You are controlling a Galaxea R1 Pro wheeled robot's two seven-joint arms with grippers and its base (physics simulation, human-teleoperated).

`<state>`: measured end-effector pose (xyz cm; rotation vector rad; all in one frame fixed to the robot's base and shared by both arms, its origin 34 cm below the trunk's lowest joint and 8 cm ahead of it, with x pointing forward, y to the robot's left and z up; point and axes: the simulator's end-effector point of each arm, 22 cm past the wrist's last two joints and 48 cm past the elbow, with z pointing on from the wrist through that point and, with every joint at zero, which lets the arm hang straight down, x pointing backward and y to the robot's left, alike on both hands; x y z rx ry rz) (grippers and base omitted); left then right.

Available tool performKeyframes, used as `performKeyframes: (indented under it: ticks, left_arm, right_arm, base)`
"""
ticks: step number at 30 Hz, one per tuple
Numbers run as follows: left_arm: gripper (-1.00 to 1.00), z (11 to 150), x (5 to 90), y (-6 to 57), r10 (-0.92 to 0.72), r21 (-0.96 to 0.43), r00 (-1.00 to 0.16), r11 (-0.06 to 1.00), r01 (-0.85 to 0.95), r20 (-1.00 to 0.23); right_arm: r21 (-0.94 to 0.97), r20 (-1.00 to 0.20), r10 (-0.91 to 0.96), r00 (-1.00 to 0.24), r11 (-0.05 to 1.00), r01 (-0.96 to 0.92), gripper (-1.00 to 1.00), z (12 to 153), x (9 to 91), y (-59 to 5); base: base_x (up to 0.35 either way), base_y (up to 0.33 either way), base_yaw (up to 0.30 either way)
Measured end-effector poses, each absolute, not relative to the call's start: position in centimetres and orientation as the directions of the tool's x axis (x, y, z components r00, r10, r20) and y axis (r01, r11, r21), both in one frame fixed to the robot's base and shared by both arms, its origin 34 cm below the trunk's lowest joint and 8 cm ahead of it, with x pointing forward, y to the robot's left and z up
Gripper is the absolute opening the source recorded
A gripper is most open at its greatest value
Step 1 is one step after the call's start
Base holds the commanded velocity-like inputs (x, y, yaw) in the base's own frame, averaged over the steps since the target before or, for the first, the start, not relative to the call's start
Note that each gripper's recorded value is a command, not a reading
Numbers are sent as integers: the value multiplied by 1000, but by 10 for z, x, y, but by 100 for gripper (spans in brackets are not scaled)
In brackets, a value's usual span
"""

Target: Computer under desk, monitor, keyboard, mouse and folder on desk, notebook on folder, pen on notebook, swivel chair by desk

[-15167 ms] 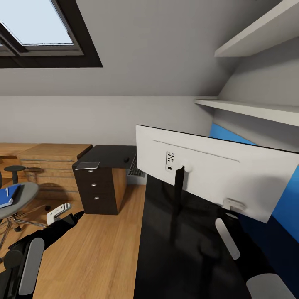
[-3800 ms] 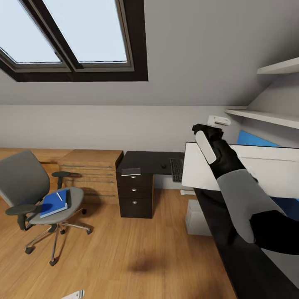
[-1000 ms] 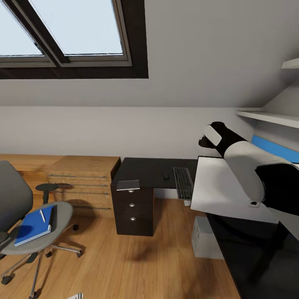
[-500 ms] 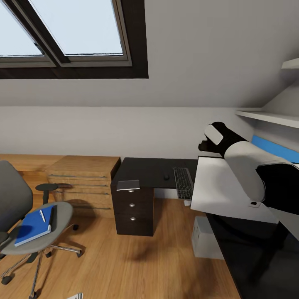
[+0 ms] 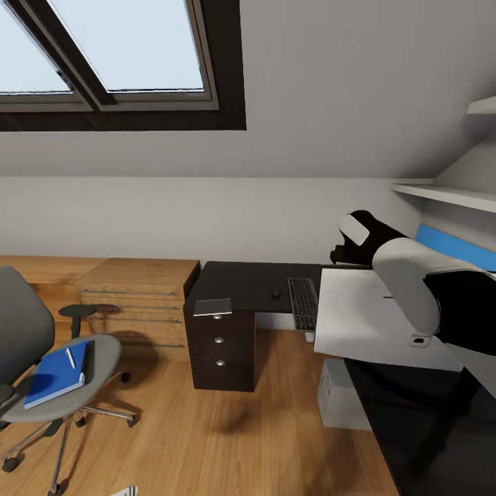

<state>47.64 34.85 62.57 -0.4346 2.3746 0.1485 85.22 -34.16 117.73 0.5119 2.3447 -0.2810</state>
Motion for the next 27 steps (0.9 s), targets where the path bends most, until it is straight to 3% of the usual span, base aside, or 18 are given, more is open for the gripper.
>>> performKeyframes:
  ticks: [27]
  left_arm:
    - [100,625,477,349,-267,-13,-694,937,-349,-669]
  right_arm:
    - [-30,-703,286,-651,903,429,100,1188,858,-336]
  base:
    - [-124,0,0]
